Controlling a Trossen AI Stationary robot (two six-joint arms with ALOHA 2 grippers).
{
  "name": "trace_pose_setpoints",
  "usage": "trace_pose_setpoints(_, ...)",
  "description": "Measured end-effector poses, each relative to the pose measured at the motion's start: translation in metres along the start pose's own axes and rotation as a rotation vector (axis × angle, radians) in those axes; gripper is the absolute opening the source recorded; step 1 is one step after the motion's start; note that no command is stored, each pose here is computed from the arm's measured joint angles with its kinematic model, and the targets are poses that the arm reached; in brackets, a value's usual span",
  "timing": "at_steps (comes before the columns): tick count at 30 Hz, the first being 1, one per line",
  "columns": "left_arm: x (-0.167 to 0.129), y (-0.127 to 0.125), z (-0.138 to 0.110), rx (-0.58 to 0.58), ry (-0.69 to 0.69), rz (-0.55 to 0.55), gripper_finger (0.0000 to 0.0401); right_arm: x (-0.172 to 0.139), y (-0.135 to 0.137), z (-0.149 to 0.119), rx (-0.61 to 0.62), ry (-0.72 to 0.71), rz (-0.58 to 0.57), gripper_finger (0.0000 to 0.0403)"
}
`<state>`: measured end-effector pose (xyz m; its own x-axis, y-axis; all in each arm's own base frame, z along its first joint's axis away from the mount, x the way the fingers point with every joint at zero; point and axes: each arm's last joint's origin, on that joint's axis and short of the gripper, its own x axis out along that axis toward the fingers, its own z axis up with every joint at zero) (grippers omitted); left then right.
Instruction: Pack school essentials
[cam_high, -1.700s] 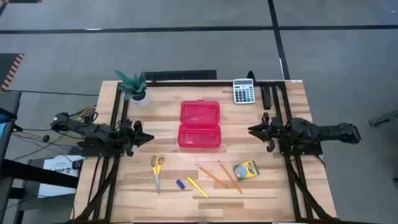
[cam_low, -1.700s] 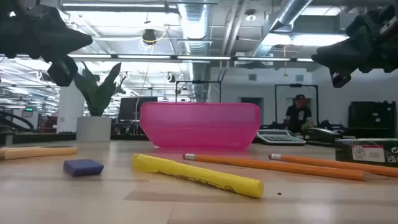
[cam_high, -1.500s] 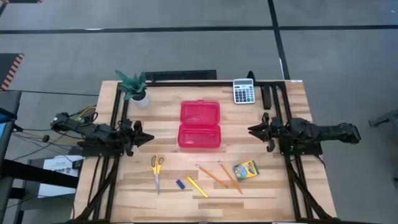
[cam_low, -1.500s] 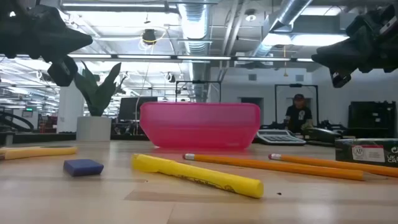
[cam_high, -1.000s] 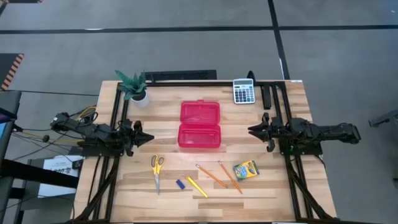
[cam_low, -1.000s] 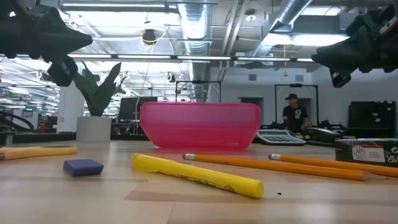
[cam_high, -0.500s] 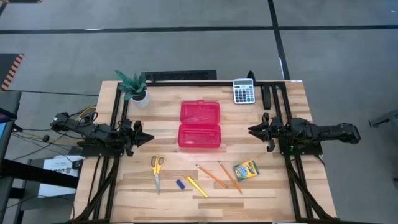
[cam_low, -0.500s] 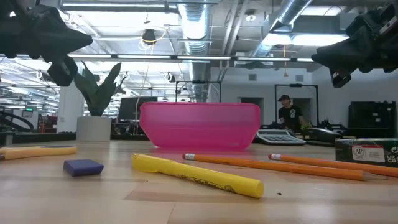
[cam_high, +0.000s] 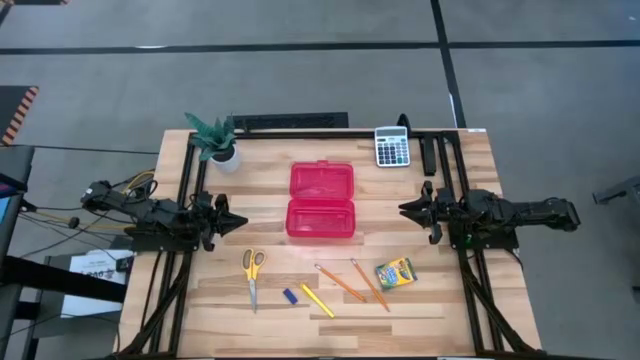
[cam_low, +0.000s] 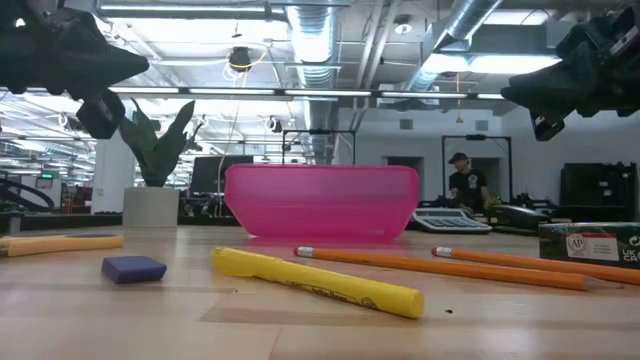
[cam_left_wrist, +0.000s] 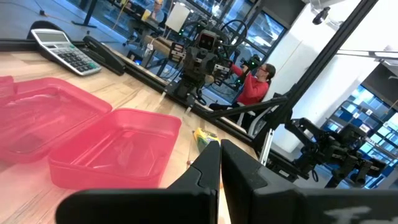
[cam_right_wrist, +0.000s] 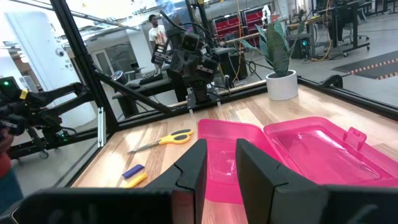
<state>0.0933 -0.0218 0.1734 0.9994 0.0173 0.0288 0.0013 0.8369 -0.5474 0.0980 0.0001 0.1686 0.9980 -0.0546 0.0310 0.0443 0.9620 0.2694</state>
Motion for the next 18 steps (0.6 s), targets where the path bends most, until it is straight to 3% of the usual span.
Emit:
trace_pose_setpoints(2,0.0,0.0001,0.0,-0.023,-0.001,0.002,0.0,0.0,-0.0001,-0.0001,0.0,0.0,0.0,0.0098)
trace_pose_setpoints(13,0.0,0.0,-0.0002,-0.477,0.003,-0.002,0.0,0.0,0.0,0.0,0.0,0.0,0.0,0.0098)
trace_pose_setpoints(18,-0.0001,0.0006,0.0006,-0.517,-0.022,0.018,0.0,0.0,0.0003,0.0013,0.056,-0.014,0.002,0.0098)
